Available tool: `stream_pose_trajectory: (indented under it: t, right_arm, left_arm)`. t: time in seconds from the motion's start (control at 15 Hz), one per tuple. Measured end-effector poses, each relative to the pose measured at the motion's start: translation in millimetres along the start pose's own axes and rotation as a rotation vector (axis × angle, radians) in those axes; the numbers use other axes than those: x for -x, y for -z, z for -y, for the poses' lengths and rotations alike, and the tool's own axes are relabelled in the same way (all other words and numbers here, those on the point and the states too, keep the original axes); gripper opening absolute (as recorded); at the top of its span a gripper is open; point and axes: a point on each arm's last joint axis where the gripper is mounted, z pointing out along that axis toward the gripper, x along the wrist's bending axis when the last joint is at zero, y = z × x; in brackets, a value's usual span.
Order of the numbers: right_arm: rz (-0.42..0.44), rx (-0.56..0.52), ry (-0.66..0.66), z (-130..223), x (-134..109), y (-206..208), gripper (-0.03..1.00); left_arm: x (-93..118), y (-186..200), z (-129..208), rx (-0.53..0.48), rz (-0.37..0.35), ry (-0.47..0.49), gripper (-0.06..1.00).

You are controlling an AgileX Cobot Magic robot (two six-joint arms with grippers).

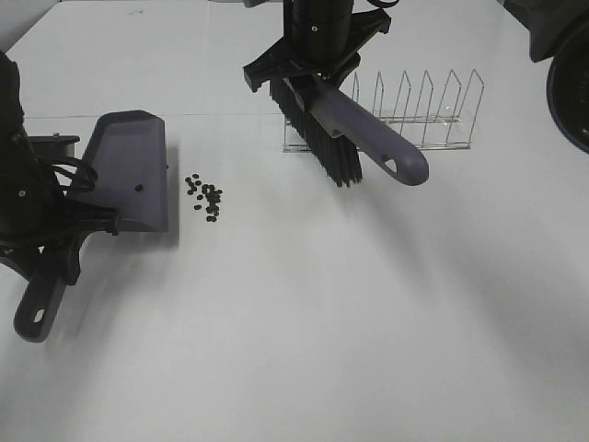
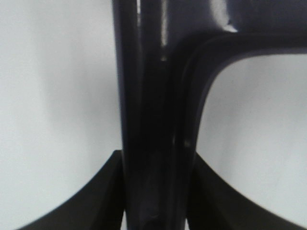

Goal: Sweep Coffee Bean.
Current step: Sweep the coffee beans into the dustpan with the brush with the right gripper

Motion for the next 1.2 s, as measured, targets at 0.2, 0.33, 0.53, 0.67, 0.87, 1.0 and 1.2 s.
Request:
stream_pose_trajectory:
  t: [0.2,0.33,0.53,0.67,0.87,1.0,1.2]
  right_arm:
    - [-0.003,0.000,-0.001,0.0,-0.3,0.0,0.28]
    - [-0.003,0.000,-0.001,0.0,-0.3,0.0,0.28]
    - [-0.003,0.000,-0.001,0.0,-0.3,0.0,0.28]
    - [-0.003,0.000,-0.001,0.0,-0.3,0.0,0.28]
    - [-0.003,0.000,-0.001,0.0,-0.3,0.0,0.28]
    - [-0.007,-0.001,-0.003,0.1,-0.7,0.0,0.28]
    - [-0.054,-0.005,-0.019,0.4,-4.8,0.7,0.28]
  left_arm:
    - [1.6,-0.7,-0.6,0.012,-0.011,-0.003,0.32]
    - [0.3,-15.1,-1.6,-0.025,-0.036,-0.004,0.32]
    - [1.7,-38.7,-1.6,-0.084,-0.056,-0.007,0.32]
    - [5.1,-41.9,-0.8,-0.093,-0.064,-0.023,0.32]
    - [18.9,-43.0,3.5,-0.094,-0.068,-0.064,0.32]
    - [29.5,-43.8,7.7,-0.095,-0.072,-0.087,0.32]
    - [32.2,-43.9,9.0,-0.096,-0.074,-0.089,0.32]
